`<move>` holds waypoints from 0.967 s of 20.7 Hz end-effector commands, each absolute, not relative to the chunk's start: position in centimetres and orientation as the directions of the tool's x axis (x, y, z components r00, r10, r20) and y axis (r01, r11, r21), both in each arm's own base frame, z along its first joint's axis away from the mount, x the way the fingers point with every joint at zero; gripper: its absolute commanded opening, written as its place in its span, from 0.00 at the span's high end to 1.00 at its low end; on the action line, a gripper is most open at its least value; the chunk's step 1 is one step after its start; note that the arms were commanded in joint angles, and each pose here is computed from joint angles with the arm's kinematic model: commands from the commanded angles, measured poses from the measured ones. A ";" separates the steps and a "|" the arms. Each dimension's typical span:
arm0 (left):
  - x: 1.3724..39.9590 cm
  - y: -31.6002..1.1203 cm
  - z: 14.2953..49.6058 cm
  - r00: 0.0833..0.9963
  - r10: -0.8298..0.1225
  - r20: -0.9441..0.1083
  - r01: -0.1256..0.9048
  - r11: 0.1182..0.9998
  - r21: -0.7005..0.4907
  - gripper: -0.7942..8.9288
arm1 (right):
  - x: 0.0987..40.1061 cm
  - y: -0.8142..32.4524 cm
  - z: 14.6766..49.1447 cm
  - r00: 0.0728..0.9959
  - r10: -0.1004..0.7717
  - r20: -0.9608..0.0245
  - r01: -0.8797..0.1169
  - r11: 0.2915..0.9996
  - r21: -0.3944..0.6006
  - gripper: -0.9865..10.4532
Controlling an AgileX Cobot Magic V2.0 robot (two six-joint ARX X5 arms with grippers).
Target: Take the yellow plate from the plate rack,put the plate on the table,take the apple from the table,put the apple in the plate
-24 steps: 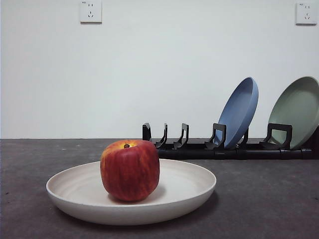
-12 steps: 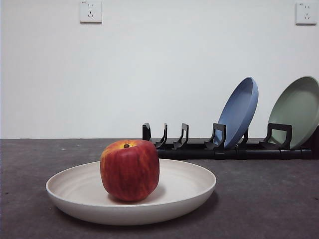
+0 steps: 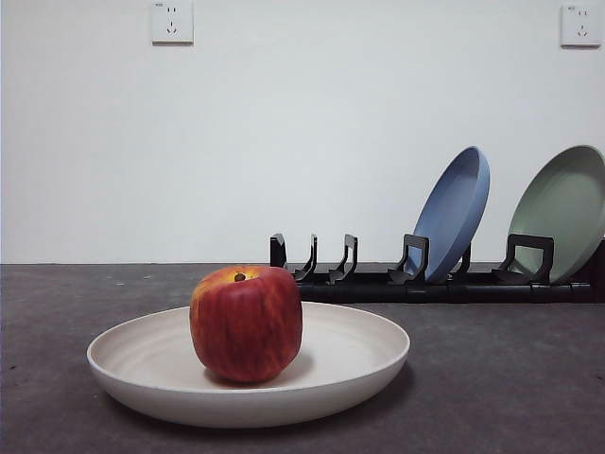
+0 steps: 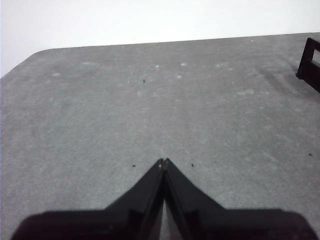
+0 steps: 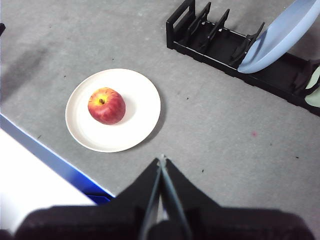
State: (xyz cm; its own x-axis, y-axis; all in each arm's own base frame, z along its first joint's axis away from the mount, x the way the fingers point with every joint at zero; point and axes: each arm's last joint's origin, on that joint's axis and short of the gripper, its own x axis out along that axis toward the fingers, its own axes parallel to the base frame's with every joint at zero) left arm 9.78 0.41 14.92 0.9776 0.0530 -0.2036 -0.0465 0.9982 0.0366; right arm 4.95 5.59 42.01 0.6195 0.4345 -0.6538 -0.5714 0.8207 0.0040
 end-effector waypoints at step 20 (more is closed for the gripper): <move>9.9 0.4 14.5 0.974 0.056 -0.220 -0.049 0.998 0.037 0.92 | 10.2 -0.6 17.8 0.981 -0.166 -0.098 0.166 0.986 -0.011 0.91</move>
State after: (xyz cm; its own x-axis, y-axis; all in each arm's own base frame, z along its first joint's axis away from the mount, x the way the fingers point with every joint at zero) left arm 9.84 0.41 14.82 0.9751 0.0529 -0.2155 -0.0461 0.9983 0.0367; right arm 10.16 -0.56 18.63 0.9801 -0.1674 -0.1066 0.1655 0.9859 -0.0266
